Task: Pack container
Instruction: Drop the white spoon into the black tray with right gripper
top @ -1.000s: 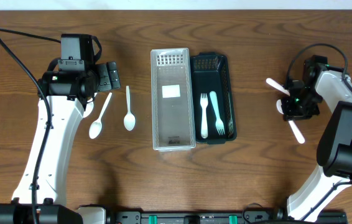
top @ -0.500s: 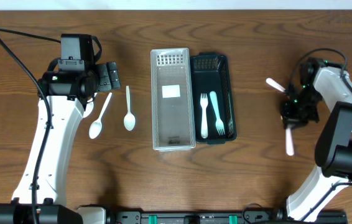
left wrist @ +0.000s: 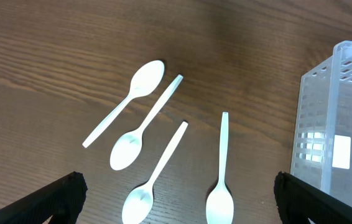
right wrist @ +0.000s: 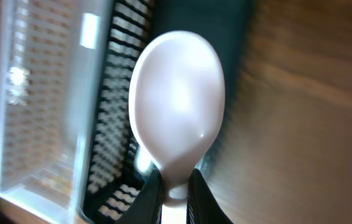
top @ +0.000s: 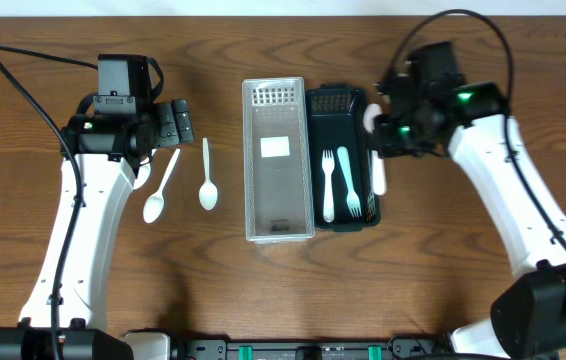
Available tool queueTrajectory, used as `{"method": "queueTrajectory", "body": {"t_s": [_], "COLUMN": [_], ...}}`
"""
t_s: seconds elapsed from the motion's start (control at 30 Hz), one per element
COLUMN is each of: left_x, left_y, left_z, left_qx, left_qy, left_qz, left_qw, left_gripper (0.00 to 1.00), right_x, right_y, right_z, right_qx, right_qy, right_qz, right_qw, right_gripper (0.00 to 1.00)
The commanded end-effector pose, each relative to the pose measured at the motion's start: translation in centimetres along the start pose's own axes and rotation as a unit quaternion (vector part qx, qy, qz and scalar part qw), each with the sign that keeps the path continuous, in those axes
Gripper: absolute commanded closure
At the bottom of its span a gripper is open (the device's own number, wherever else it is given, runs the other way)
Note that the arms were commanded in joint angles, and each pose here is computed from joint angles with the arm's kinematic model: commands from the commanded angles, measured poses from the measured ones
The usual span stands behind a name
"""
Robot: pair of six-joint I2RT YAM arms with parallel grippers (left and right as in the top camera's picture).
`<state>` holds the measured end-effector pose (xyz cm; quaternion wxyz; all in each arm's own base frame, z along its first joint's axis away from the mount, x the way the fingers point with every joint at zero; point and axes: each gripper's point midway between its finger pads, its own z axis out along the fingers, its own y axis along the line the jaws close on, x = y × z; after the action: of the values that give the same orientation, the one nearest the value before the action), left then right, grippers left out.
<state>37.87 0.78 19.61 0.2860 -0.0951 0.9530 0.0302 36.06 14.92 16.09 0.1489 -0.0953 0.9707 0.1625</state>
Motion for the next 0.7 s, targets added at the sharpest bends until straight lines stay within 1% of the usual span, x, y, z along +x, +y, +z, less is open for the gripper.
{"method": "queueTrajectory", "body": {"t_s": [0.0,0.07,0.1,0.17,0.23,0.3,0.33,0.37,0.43,0.5,0.6,0.67], "left_x": [-0.6,-0.6,-0.6,-0.6,-0.6,-0.6,-0.6,-0.6,-0.6,-0.6,-0.6,-0.6], "left_y": [0.3,0.3,0.3,0.3,0.3,0.3,0.3,0.3,0.3,0.3,0.3,0.3], "left_z": [-0.1,-0.1,-0.1,-0.1,-0.1,-0.1,-0.1,-0.1,-0.1,-0.1,-0.1,-0.1], "left_qx": [-0.006,-0.006,-0.006,-0.006,-0.006,-0.006,-0.006,-0.006,-0.006,-0.006,-0.006,-0.006], "left_qy": [-0.005,-0.005,-0.005,-0.005,-0.005,-0.005,-0.005,-0.005,-0.005,-0.005,-0.005,-0.005], "left_qz": [0.002,0.002,0.002,0.002,0.002,0.002,0.002,0.002,0.002,0.002,0.002,0.002], "left_qw": [1.000,1.000,1.000,1.000,1.000,1.000,1.000,1.000,1.000,1.000,1.000,1.000], "left_gripper": [0.02,0.02,0.02,0.02,0.02,0.02,0.02,0.02,0.02,0.02,0.02,0.02], "right_x": [0.2,0.3,0.4,0.6,0.8,0.5,-0.2,-0.8,-2.8,-4.9,-6.7,-7.0], "right_y": [1.7,1.9,2.0,2.4,2.8,2.7,2.5,2.3,1.6,-0.7,-5.3,-9.7], "right_z": [2.3,4.4,5.4,7.4,8.6,8.5,7.8,7.2,5.1,2.2,-1.9,-4.1], "right_qx": [-0.003,0.014,0.018,0.016,0.006,0.004,0.003,0.002,0.006,0.033,0.074,0.114], "right_qy": [0.010,0.016,0.021,0.035,0.045,0.042,0.031,0.020,-0.015,-0.058,-0.111,-0.133], "right_qz": [0.020,0.027,0.029,0.028,0.027,0.020,0.009,0.000,-0.019,-0.005,0.037,0.078], "right_qw": [1.000,0.999,0.999,0.999,0.999,0.999,0.999,1.000,1.000,0.998,0.990,0.981], "right_gripper": [0.99,0.99,0.93,0.78,0.76,0.70,0.66,0.56,0.47,0.39,0.36,0.35]}}
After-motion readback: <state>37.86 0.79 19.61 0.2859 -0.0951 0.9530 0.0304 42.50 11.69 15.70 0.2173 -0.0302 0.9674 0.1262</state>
